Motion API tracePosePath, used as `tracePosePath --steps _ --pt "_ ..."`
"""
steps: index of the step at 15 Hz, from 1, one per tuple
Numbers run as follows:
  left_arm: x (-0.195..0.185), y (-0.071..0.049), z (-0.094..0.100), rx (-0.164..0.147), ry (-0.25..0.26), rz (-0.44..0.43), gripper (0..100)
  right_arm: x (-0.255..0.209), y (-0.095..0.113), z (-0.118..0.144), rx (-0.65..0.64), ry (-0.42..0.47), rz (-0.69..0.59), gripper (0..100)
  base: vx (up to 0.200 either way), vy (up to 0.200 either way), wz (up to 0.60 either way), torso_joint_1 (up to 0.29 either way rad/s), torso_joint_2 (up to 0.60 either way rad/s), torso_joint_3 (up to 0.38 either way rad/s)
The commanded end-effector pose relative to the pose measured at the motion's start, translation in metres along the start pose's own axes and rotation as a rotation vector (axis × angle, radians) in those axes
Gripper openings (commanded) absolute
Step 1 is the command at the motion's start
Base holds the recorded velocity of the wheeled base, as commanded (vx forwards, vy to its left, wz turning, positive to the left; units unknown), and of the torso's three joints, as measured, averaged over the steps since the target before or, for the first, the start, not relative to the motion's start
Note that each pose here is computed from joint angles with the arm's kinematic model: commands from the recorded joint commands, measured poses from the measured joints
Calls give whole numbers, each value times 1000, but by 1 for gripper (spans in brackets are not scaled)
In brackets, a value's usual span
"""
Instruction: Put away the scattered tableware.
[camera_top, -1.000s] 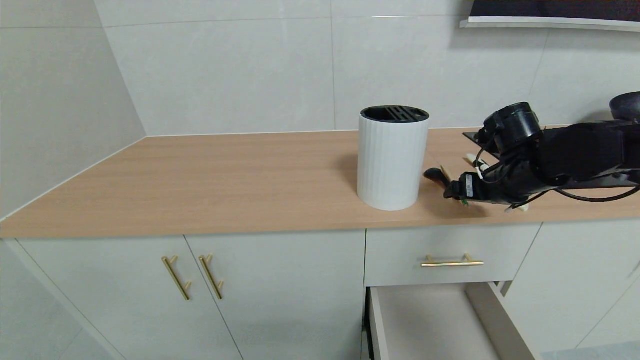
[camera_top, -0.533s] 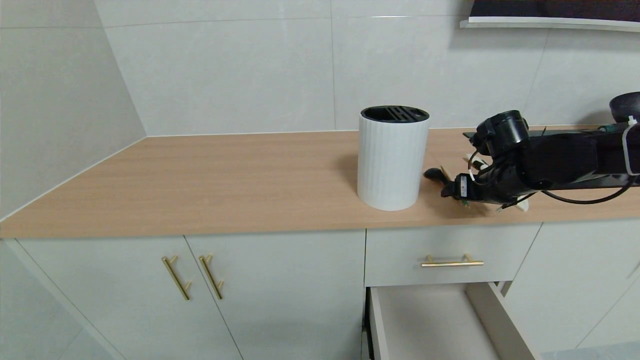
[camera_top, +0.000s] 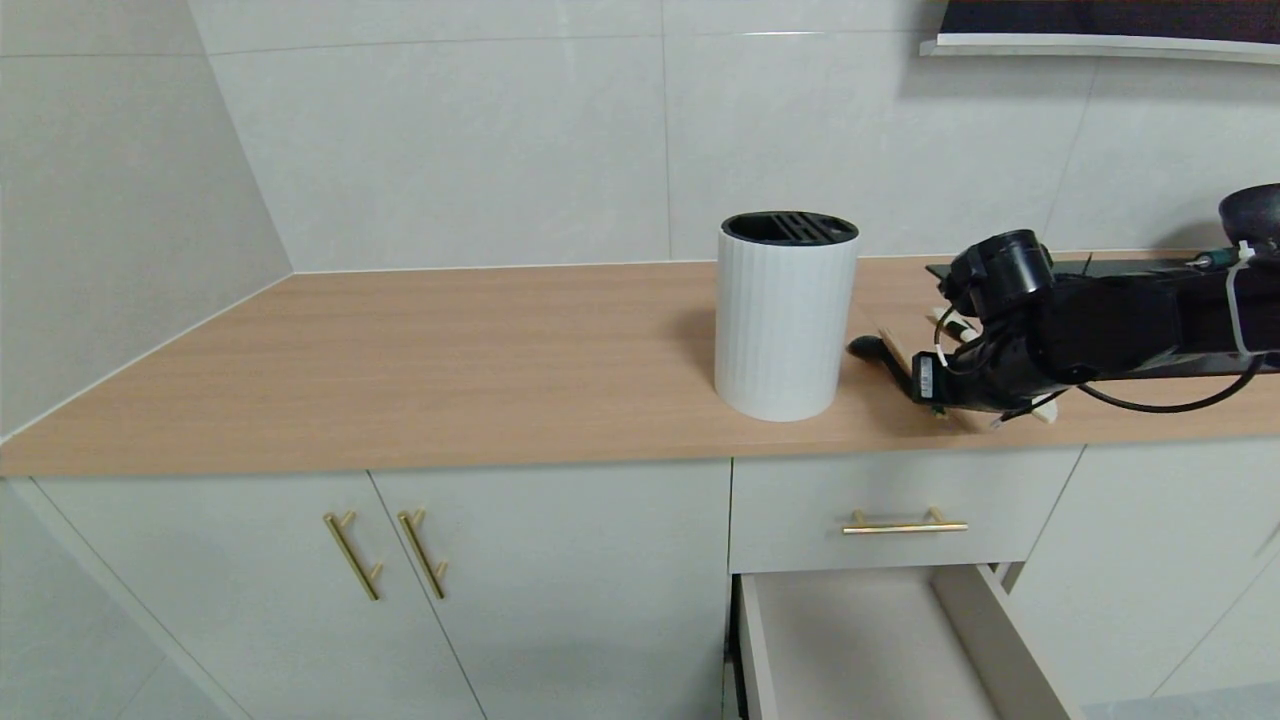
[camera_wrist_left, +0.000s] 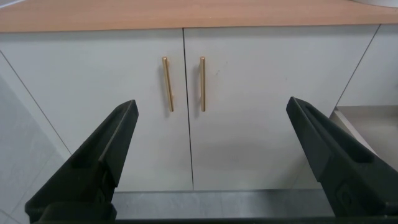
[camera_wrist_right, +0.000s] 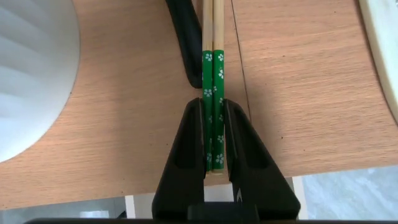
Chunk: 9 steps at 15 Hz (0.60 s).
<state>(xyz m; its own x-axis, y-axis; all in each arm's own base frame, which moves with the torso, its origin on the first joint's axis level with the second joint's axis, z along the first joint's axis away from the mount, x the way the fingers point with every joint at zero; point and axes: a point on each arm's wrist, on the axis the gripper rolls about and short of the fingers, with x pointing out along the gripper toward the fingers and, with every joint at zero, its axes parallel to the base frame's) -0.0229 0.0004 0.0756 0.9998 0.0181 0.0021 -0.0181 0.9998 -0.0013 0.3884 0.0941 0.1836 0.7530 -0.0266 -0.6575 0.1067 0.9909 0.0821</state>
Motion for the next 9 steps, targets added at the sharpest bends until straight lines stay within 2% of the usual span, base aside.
tracePosePath --steps 1,5,7,9 --pt "0 0 0 0 1 0 100 -12 -1 5 7 -27 9 0 0 0 0 0 0 0" --pt "0 0 0 0 1 0 100 -64 -11 15 28 -105 35 0 0 0 0 0 0 0" --pt "0 0 0 0 1 0 100 -107 -23 0 27 -123 66 0 0 0 0 0 0 0" --pt "0 0 0 0 1 0 100 -144 -40 -36 15 -76 163 0 0 0 0 0 0 0"
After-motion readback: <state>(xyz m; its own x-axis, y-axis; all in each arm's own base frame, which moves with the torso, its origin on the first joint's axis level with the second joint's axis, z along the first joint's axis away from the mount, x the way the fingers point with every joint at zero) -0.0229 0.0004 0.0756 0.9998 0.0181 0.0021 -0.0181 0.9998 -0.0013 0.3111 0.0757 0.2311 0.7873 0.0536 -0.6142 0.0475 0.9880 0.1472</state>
